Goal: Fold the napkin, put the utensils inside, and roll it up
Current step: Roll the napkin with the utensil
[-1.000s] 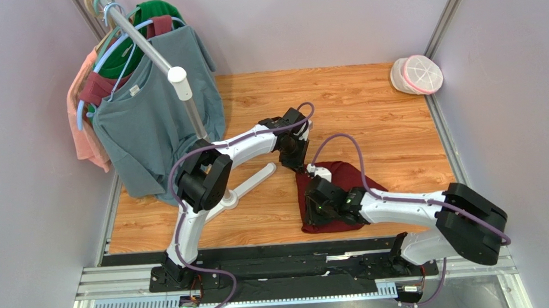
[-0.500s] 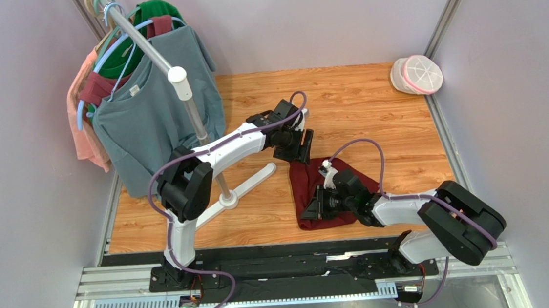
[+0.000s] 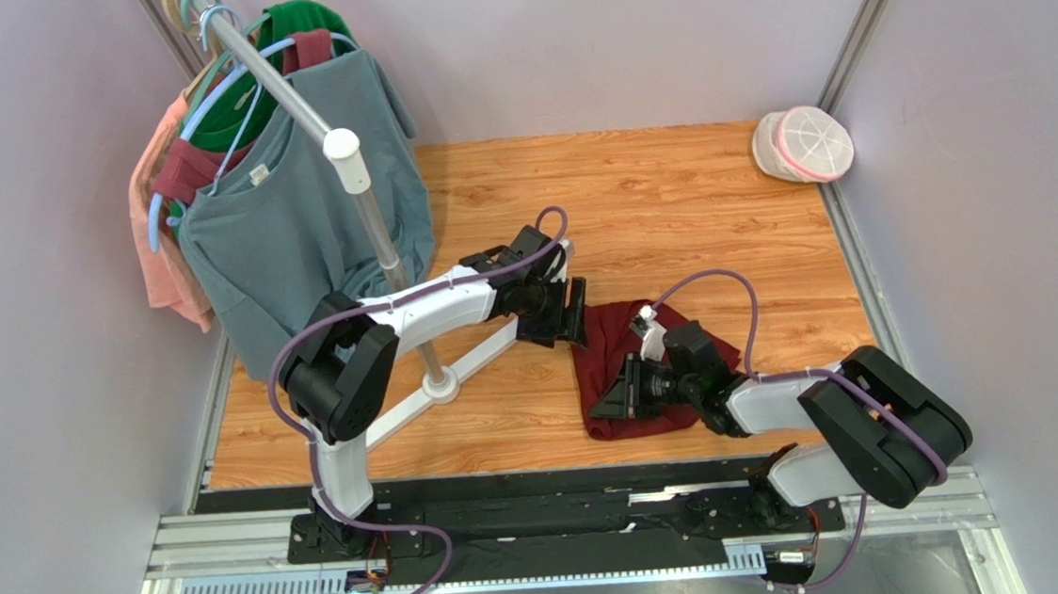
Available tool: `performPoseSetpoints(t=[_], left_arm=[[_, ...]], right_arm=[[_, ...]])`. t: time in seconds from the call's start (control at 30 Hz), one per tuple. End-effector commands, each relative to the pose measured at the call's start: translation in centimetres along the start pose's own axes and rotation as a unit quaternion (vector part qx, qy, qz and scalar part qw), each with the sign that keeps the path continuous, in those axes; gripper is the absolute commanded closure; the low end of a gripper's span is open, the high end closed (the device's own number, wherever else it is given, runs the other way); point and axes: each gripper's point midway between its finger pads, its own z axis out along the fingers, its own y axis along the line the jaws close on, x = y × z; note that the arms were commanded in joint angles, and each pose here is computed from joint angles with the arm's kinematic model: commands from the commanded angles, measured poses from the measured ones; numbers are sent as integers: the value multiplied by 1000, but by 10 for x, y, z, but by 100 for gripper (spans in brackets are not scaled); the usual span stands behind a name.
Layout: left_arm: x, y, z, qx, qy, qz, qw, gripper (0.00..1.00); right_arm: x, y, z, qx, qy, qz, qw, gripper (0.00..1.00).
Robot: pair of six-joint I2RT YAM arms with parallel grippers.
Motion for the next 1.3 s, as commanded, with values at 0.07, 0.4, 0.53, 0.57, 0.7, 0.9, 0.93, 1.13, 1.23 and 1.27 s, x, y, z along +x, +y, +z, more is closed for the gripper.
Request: performPoseSetpoints(t=[0.07, 0.4, 0.53, 0.57, 0.7, 0.9, 0.93, 1.13, 1.23, 1.27], left_arm=[[-1, -27, 4, 58, -17, -31, 998, 29], [10, -28, 26, 64, -9, -52, 997, 37], [12, -29, 33, 60, -8, -57, 996, 48], [13, -28, 35, 59, -7, -61, 996, 50], [14, -27, 43, 55, -8, -66, 996, 58], [16, -26, 49, 44, -9, -67, 997, 77], [16, -24, 50, 41, -9, -66, 997, 81], [12, -21, 49, 25, -13, -64, 998, 100], [11, -18, 47, 12, -13, -61, 998, 100], [11, -16, 46, 6, -11, -61, 998, 100]], right_arm=[[19, -47, -7, 76, 18, 12, 997, 94], [17, -49, -7, 76, 15, 9, 997, 94], [16, -49, -7, 73, 14, 8, 997, 94], [16, -49, -7, 73, 14, 8, 997, 94], [16, -50, -6, 74, 16, 4, 997, 94], [10, -48, -7, 80, 14, -10, 997, 93], [12, -50, -8, 86, 19, -14, 996, 92], [-18, -24, -19, 98, 9, -64, 993, 71], [-42, -3, -34, 109, -9, -102, 989, 56], [-49, 6, -37, 110, -14, -115, 987, 54]])
